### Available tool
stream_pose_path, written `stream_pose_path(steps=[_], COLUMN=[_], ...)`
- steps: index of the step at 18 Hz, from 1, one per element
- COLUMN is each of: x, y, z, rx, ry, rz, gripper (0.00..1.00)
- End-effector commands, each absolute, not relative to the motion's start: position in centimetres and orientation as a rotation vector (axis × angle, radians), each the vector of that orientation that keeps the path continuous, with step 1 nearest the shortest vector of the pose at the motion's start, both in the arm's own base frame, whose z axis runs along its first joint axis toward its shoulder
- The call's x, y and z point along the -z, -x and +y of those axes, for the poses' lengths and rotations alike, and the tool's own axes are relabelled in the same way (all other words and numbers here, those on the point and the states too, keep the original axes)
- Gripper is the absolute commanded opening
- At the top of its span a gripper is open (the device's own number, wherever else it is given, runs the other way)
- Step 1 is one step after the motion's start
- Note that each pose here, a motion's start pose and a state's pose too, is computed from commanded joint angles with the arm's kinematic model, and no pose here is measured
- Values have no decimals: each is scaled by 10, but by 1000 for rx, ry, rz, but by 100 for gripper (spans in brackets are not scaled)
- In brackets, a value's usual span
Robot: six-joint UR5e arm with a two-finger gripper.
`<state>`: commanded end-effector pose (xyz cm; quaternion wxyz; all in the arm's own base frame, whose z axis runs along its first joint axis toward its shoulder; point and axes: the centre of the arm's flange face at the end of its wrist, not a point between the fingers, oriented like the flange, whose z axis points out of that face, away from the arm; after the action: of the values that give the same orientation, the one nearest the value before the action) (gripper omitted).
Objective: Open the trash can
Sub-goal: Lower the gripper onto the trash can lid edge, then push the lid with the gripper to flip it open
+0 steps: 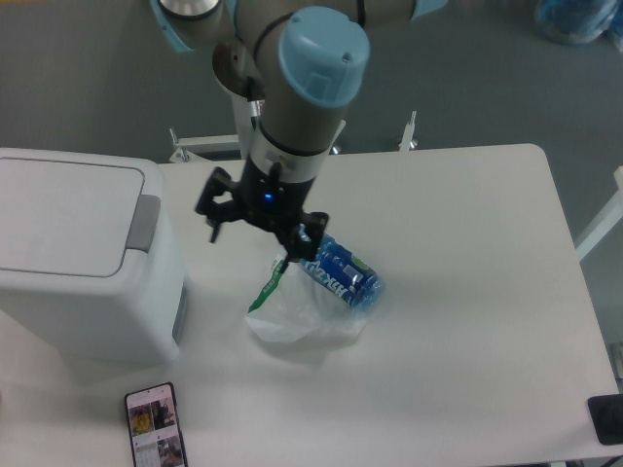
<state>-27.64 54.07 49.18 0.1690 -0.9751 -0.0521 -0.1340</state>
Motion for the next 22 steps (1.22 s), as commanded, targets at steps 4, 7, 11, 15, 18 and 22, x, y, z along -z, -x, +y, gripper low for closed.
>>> stream_pose_path(steps=[4, 7, 11, 15, 18, 22], x=[-510, -508, -498, -490, -485, -480], y=[258, 255, 257, 253, 255, 252], z=[533, 536, 540, 546, 549, 551], rx=[412, 416, 436, 448, 452, 456], ry=[2734, 2739, 2753, 2766, 2771, 2777], rz=[-264, -257, -302, -295, -295, -289], gripper=[100, 100, 100, 100, 100, 100])
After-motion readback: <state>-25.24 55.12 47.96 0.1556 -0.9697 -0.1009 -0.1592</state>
